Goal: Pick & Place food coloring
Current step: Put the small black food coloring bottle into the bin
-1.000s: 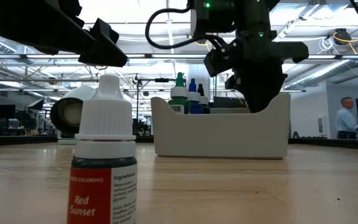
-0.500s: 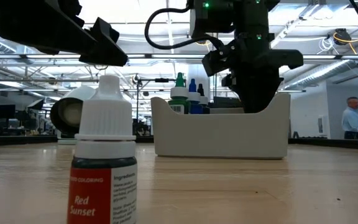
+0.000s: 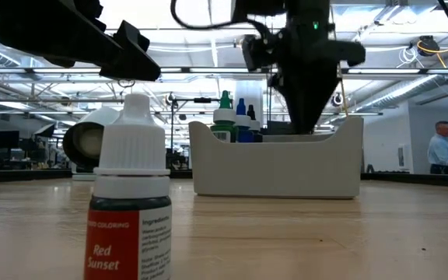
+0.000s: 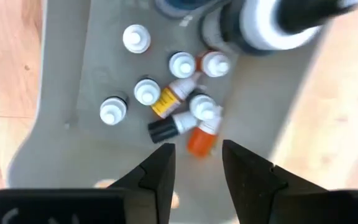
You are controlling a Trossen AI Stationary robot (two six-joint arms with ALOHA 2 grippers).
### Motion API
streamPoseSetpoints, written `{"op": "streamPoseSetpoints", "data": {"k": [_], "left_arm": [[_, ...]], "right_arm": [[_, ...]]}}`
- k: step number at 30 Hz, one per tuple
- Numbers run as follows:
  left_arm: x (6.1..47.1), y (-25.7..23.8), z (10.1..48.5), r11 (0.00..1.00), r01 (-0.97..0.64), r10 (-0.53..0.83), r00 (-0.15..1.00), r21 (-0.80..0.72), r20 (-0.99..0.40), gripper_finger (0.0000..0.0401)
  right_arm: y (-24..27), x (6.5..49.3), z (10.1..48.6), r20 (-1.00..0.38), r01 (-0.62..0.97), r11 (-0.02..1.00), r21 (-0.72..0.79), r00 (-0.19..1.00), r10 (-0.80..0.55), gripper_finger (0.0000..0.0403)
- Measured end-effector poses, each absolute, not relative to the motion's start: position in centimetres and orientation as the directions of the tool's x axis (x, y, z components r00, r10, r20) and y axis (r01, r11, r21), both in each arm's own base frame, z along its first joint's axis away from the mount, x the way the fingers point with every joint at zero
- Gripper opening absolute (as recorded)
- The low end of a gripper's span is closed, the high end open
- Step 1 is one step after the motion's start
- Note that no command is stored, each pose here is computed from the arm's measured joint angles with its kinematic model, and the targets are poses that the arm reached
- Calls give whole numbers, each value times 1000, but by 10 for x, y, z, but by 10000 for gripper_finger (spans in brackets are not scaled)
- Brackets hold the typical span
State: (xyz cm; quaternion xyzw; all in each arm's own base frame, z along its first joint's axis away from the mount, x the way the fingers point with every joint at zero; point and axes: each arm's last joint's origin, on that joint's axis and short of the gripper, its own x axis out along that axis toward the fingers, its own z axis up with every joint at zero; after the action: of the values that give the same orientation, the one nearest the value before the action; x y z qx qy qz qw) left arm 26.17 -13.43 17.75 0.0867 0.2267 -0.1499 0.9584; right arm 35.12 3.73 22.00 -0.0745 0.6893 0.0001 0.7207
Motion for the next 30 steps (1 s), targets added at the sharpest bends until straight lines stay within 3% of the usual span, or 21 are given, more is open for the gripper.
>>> {"op": "streamPoseSetpoints", "data": {"k": [5, 8, 11, 15, 21, 30], "left_arm": [[262, -134, 178, 942, 323, -248, 852, 90, -461, 246], [262, -134, 177, 944, 319, -248, 852, 80, -462, 246], [261, -134, 177, 945, 319, -248, 849, 78, -466, 246], [261, -134, 177, 947, 314, -248, 849, 67, -467, 246], [262, -135, 178, 951, 305, -250, 853, 49, -459, 246], [262, -134, 178, 959, 278, -225, 864, 53, -450, 246]], "right_arm": [[52, 348, 255, -971, -98, 971, -216, 124, -204, 120], [69, 335, 286, -923, -119, 949, -293, 295, -248, 86], [84, 315, 317, -860, -131, 952, -275, 475, -183, 23], [100, 276, 343, -702, -118, 951, -287, 701, -125, 8], [99, 210, 319, -465, -124, 958, -259, 885, -11, 1], [64, 145, 255, -244, -93, 983, -158, 968, 52, 0]]}}
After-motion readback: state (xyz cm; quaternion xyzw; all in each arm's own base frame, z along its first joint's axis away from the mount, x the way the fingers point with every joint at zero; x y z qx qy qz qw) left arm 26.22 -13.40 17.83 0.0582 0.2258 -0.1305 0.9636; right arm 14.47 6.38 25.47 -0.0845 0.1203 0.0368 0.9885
